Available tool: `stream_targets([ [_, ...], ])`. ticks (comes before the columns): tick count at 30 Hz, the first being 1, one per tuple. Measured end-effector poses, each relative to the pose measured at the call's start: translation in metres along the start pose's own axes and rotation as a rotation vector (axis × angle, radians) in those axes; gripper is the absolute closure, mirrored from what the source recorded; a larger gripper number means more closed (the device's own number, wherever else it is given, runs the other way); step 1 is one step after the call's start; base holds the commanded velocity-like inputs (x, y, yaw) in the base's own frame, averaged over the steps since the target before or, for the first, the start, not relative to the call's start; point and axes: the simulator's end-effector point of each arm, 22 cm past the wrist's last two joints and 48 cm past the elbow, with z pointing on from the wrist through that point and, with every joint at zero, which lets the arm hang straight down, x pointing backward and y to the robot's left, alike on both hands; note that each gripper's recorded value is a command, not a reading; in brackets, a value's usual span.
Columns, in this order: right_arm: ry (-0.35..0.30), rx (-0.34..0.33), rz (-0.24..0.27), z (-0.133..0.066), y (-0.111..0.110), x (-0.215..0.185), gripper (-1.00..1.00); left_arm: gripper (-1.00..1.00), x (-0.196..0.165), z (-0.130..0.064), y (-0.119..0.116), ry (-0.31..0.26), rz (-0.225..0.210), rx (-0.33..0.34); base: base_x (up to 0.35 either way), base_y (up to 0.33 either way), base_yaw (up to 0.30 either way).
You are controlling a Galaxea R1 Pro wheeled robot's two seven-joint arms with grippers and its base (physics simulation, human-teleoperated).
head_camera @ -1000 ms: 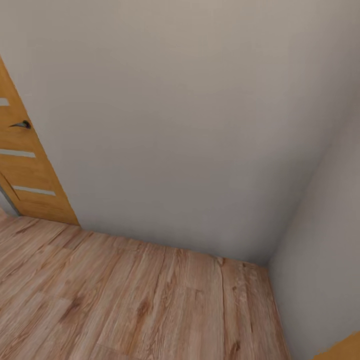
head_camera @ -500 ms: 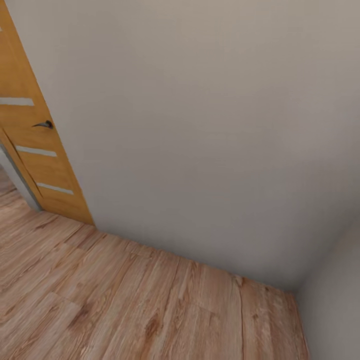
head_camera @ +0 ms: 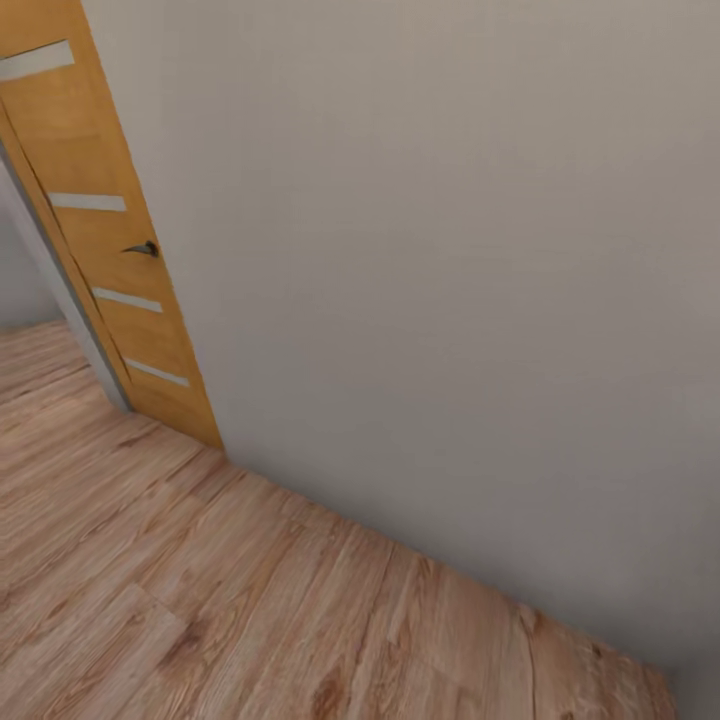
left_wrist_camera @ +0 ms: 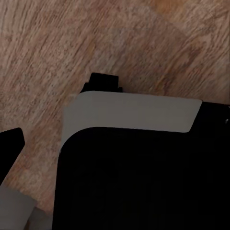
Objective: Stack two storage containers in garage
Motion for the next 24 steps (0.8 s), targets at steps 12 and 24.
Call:
stream_targets([
  [12,0.000,0.000,0.000,0.0000,-0.0001,0.0001,-1.00,-1.00,0.0000,0.0000,0.0000,0.000,0.000,0.000,0.322,0.000,0.270],
  [24,0.000,0.000,0.000,0.0000,0.0000,0.0000,-1.00,-1.00,0.0000,0.0000,0.0000,0.000,0.000,0.000,0.322,0.000,0.270],
])
